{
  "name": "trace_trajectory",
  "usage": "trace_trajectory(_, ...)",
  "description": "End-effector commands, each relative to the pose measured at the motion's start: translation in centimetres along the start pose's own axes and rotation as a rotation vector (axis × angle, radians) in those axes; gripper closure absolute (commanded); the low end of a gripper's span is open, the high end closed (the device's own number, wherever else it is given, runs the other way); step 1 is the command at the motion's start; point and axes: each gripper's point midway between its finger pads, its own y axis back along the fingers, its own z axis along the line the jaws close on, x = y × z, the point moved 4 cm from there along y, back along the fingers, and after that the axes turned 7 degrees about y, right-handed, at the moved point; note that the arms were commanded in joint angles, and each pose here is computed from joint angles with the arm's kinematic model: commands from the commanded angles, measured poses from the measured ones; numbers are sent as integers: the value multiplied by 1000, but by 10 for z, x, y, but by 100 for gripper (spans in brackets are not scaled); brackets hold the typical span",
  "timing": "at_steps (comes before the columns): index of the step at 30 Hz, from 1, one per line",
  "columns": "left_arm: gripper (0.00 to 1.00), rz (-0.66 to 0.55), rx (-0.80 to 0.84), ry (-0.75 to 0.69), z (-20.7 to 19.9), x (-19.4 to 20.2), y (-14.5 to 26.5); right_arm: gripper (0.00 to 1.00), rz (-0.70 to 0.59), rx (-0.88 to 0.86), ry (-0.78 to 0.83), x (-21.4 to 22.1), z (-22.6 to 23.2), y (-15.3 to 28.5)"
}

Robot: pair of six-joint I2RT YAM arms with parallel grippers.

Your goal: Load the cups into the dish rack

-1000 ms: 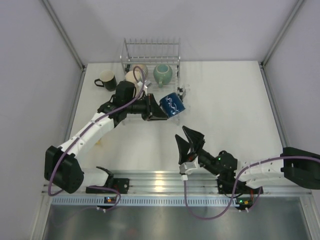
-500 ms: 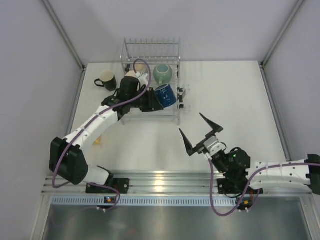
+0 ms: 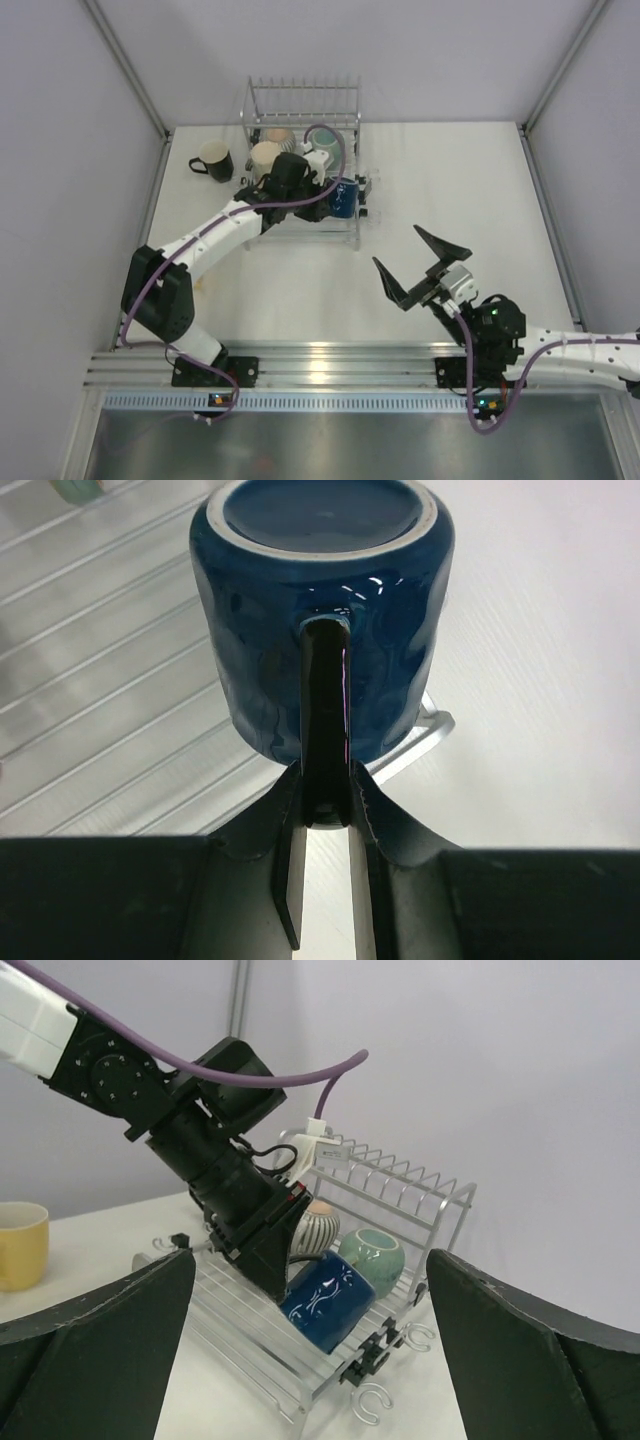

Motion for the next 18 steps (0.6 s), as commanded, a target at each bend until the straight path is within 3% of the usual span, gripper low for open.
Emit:
trace_trajectory(1,100,-231,0,-122,-2,-50,0,1,-29,10,-37,-8,-7,7)
trace_trajectory(10,100,-230,-6,-132,13,-39,-30,1,-45,34,-32,-10,-19,17)
trace_trajectory(18,100,-394,-71,-134,25,-51,-31,1,-45,33,-8,-8,-20,18)
